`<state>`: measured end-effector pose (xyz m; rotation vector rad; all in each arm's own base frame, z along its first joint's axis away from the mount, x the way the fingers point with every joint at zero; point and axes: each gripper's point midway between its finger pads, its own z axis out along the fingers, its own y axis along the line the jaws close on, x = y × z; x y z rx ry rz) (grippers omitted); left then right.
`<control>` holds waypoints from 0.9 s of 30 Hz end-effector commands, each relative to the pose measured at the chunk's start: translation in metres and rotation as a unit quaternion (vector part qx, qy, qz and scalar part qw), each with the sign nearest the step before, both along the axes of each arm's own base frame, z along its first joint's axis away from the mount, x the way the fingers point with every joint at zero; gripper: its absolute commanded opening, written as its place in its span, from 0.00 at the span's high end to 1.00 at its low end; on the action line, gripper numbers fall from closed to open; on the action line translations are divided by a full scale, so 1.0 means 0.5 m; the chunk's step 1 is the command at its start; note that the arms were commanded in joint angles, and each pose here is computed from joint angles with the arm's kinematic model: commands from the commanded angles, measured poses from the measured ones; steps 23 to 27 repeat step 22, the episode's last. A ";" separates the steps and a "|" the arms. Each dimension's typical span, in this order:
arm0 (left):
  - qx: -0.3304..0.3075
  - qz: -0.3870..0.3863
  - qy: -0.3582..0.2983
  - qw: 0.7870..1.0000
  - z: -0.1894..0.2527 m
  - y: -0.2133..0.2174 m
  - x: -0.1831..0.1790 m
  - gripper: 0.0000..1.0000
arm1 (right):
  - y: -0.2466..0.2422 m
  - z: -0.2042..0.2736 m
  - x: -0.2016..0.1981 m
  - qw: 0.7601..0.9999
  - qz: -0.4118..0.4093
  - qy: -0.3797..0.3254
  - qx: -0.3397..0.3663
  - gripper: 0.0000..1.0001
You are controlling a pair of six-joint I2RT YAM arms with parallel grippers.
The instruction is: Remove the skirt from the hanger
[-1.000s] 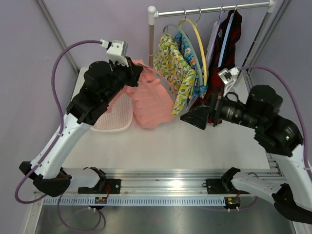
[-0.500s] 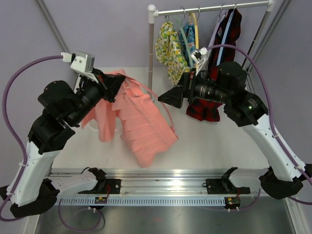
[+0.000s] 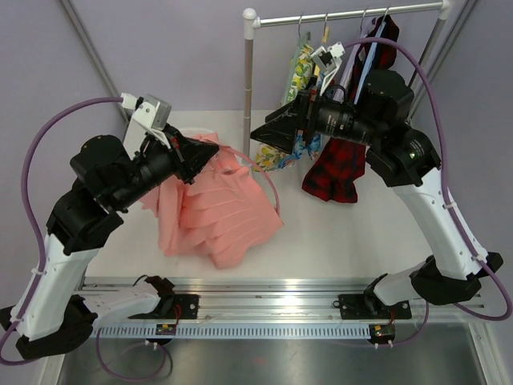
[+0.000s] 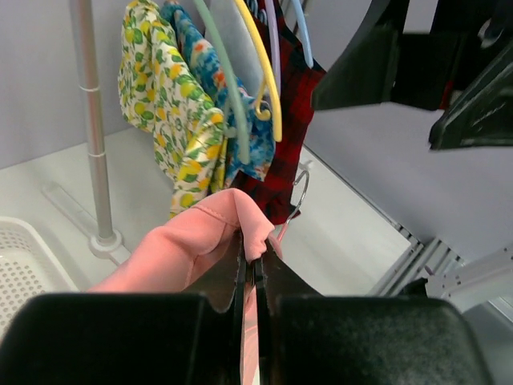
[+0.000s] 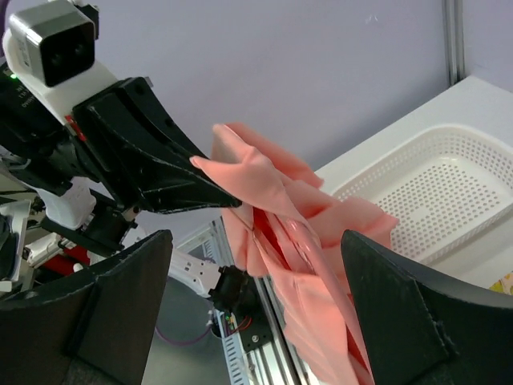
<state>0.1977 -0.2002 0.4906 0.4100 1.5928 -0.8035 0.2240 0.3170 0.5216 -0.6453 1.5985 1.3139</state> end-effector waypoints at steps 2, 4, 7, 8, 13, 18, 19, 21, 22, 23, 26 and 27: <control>-0.064 -0.055 -0.056 0.995 0.095 -0.010 -0.051 1.00 | 0.014 -0.010 0.003 1.000 0.017 -0.016 -0.005 0.17; -0.064 -0.054 -0.058 0.995 0.100 -0.008 -0.052 1.00 | 0.027 -0.053 0.009 1.000 0.026 0.007 -0.014 0.29; -0.062 -0.059 -0.057 0.995 0.103 -0.013 -0.051 1.00 | 0.039 -0.088 0.016 0.999 0.033 0.023 -0.014 0.30; -0.062 -0.062 -0.057 0.995 0.103 -0.015 -0.053 1.00 | 0.039 -0.099 0.020 0.999 0.031 0.025 -0.019 0.30; -0.052 -0.041 -0.055 0.996 0.090 -0.006 -0.040 1.00 | 0.022 -0.141 0.037 0.998 -0.015 0.054 -0.039 0.01; -0.041 -0.027 -0.044 0.998 0.065 -0.006 -0.025 1.00 | -0.011 -0.115 -0.009 1.000 -0.013 0.012 0.001 0.00; -0.039 -0.025 -0.042 0.998 0.062 -0.006 -0.023 1.00 | -0.011 -0.120 -0.014 1.000 -0.007 0.010 0.000 0.01; -0.034 -0.018 -0.039 0.998 0.055 -0.003 -0.018 1.00 | -0.018 -0.124 -0.013 1.000 -0.017 0.011 -0.002 0.00; -0.032 -0.016 -0.039 0.999 0.053 -0.002 -0.017 1.00 | -0.023 -0.126 -0.012 1.000 -0.024 0.008 -0.002 0.00; -0.032 -0.016 -0.039 0.999 0.053 -0.002 -0.017 1.00 | -0.023 -0.126 -0.012 1.000 -0.024 0.008 -0.002 0.00; -0.032 -0.016 -0.039 0.999 0.053 -0.002 -0.017 1.00 | -0.023 -0.126 -0.012 1.000 -0.024 0.008 -0.002 0.00; -0.032 -0.016 -0.039 0.999 0.053 -0.002 -0.017 1.00 | -0.023 -0.126 -0.012 1.000 -0.024 0.008 -0.002 0.00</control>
